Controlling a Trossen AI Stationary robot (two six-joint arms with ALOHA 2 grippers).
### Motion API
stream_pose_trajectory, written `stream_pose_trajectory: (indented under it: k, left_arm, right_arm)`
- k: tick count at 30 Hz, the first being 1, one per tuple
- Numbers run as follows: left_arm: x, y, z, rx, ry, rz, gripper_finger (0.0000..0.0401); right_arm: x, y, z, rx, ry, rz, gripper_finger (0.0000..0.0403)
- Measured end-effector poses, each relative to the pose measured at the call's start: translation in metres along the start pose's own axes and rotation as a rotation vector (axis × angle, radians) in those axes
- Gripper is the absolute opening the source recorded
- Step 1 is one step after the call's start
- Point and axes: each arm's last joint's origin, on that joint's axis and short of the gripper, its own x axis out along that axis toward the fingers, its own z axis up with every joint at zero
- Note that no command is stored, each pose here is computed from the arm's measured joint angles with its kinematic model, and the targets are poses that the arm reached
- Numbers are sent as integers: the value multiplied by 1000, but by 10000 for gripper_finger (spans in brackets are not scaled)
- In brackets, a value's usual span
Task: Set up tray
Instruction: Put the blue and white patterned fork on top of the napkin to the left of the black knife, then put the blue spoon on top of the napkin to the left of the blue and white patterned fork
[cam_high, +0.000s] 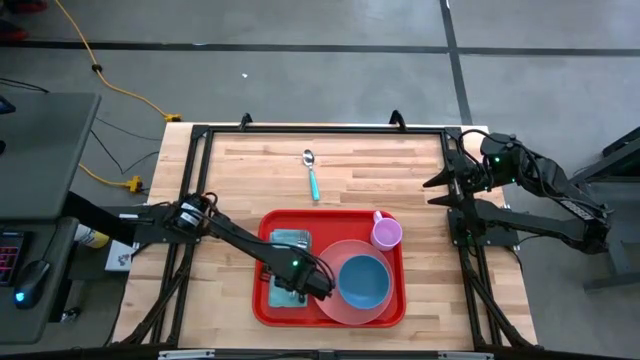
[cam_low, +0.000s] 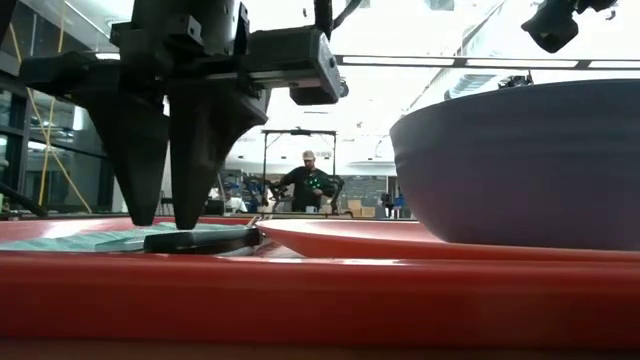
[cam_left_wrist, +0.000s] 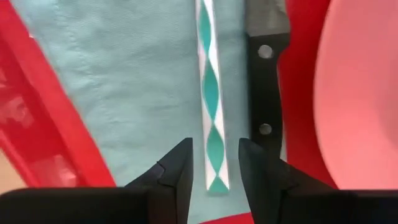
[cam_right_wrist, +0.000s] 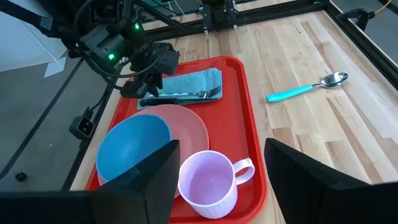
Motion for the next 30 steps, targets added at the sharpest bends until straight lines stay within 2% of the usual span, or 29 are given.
stream_pose_trajectory:
  k: [7, 11, 14, 16, 20, 25, 30]
  left_arm:
    - [-25, 12, 4, -1, -60, 7, 156]
    - [-51, 20, 17, -8, -169, -37, 156]
    - [-69, 26, 34, -2, -302, -65, 156]
    - [-80, 29, 47, 3, -373, -88, 156]
    - [-95, 35, 80, 32, -431, -66, 156]
    - [-108, 41, 134, 104, -466, -59, 156]
    - [-114, 44, 192, 179, -488, -105, 157]
  right_arm:
    - [0, 0, 0, -4, 0, 0, 213]
    - [0, 0, 0, -3, 1, 0, 213]
    - [1, 0, 1, -5, -2, -1, 213]
    - [0, 0, 1, -6, -3, -2, 213]
    - [0, 0, 1, -10, -10, -3, 213]
    - [1, -1, 2, -4, -12, -4, 213]
    - [1, -1, 2, 10, -12, -5, 213]
